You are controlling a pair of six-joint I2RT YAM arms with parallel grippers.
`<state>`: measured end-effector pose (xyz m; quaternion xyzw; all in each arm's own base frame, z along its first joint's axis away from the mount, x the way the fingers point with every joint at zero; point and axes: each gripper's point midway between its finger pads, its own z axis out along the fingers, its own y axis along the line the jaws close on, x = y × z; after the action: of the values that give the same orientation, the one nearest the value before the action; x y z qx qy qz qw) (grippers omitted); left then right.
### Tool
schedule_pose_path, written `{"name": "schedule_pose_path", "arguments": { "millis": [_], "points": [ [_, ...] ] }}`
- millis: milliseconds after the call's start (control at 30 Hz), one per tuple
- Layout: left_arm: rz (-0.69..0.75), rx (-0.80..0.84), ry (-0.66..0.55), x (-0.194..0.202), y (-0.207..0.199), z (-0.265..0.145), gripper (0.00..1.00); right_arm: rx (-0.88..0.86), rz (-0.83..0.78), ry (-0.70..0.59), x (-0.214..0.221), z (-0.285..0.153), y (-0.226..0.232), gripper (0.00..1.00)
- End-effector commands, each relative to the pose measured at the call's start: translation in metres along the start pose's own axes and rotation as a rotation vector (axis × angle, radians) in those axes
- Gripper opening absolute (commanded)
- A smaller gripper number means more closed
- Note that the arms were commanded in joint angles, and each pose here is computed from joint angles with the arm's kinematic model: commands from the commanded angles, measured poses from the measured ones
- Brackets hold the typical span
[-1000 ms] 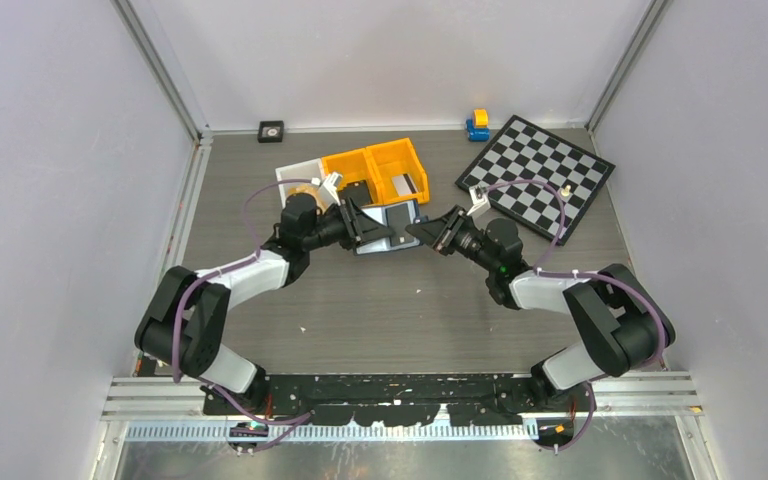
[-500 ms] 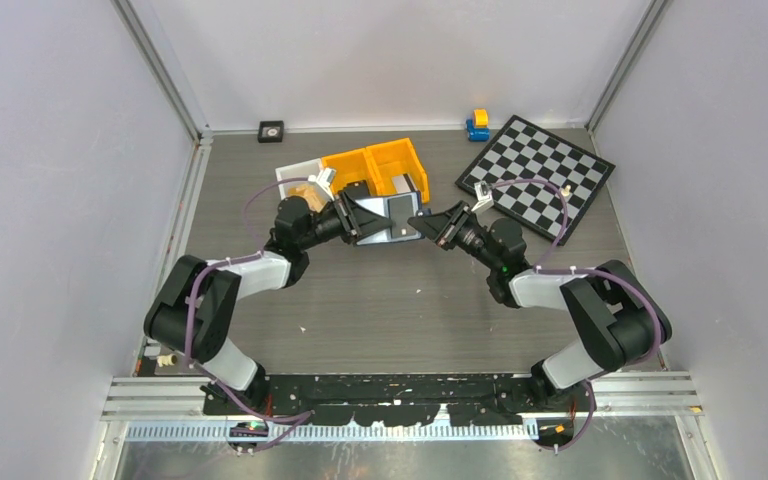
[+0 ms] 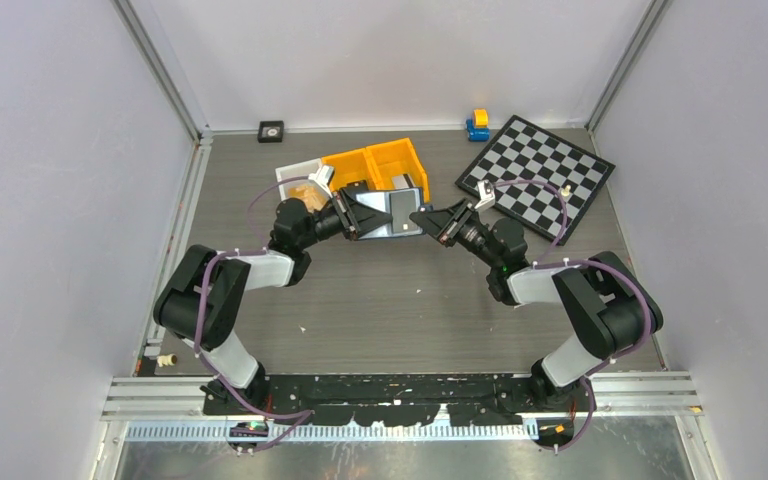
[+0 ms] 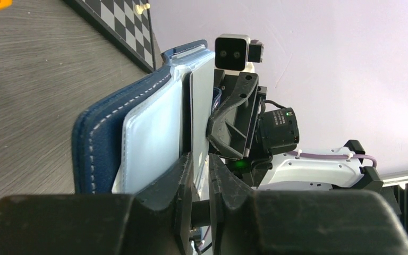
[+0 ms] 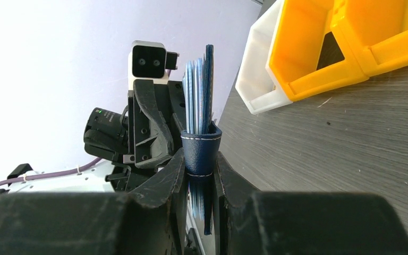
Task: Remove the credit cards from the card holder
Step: Remove the credit card from the card holder.
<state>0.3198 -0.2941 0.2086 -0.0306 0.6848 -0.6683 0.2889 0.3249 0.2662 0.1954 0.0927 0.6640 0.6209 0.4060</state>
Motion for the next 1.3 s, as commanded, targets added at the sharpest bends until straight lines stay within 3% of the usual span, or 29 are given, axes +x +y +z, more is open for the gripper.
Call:
{"name": "schedule_pose_path", "arguments": {
  "millis": [0, 467, 633, 767, 867, 1000, 1267],
  "points": [
    [0.082, 0.148, 0.082, 0.016, -0.041, 0.004, 0.16, -0.109, -0.015, 0.115, 0.022, 0.004, 0.027, 0.01],
    [0.084, -0.149, 0.088, 0.017, 0.012, 0.001, 0.27, -0.159, -0.06, 0.158, 0.032, 0.005, 0.044, 0.01],
    [0.124, -0.179, 0.083, 0.015, 0.011, -0.002, 0.3, -0.149, -0.072, 0.171, 0.035, 0.006, 0.044, 0.0],
    [0.12, -0.086, 0.082, 0.015, -0.005, 0.001, 0.23, -0.14, -0.067, 0.177, 0.036, 0.008, 0.041, 0.1],
    [0.108, -0.11, 0.079, 0.015, 0.003, 0.0, 0.12, -0.144, -0.062, 0.176, 0.036, 0.008, 0.041, 0.19],
    [0.086, -0.188, 0.055, 0.01, 0.02, -0.006, 0.02, -0.132, -0.066, 0.156, 0.034, 0.006, 0.04, 0.22],
    [0.077, -0.29, 0.039, 0.007, 0.04, -0.014, 0.0, -0.117, -0.062, 0.129, 0.028, 0.003, 0.036, 0.26]
  ]
}}
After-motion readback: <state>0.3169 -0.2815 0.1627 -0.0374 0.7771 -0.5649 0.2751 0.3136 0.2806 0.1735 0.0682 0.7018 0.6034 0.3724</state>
